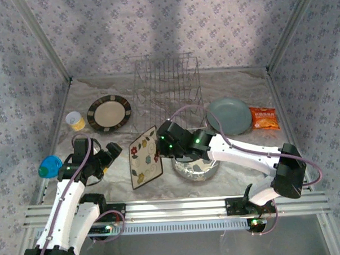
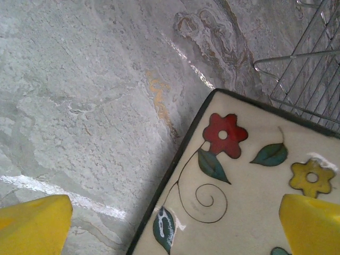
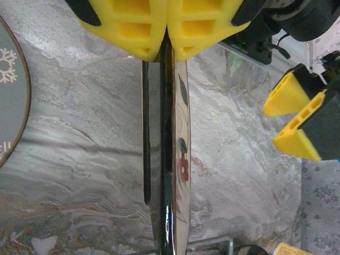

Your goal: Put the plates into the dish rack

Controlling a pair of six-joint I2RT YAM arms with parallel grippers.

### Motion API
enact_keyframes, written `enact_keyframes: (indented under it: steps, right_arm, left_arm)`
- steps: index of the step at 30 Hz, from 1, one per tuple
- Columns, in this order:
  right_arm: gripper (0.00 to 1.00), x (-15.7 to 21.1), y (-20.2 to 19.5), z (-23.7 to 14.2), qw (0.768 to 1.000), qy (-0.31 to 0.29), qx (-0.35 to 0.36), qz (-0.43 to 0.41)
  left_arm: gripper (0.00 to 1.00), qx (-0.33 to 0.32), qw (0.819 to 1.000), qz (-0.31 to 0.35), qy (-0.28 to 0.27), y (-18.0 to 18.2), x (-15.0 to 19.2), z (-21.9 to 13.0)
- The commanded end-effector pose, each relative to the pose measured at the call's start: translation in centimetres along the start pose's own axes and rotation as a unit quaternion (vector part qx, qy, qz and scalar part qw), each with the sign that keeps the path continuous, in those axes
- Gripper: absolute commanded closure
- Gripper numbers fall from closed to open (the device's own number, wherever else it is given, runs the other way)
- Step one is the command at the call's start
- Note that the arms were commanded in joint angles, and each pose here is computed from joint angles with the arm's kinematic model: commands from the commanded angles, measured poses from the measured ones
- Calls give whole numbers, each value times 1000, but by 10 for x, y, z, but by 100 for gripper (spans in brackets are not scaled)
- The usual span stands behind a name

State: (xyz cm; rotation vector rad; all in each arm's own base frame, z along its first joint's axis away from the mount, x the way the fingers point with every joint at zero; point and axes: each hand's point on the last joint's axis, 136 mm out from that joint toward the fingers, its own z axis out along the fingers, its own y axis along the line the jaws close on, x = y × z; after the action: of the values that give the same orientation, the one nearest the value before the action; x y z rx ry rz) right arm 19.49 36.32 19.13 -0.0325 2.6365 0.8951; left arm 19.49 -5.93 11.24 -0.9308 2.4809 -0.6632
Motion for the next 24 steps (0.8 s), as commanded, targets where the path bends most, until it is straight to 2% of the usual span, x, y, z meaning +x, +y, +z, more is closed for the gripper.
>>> enact_keyframes:
  steps: [1, 9, 17, 24]
  right_arm:
    - [100, -34, 71, -34, 992, -43, -117, -19]
    - [100, -40, 76, -34, 991, -29, -123, -34]
    - [100, -46, 77, -39, 990, -22, -131, -43]
    - [100, -49, 75, -38, 990, -17, -131, -41]
  left_arm:
    - [1, 7, 1000, 20, -5, -6, -3, -2]
    - [1, 9, 1000, 17, -7, -4, -2, 1]
    - [1, 71, 997, 28, -22, -21, -5, 4]
    - [1, 112, 994, 18, 2, -26, 5, 18]
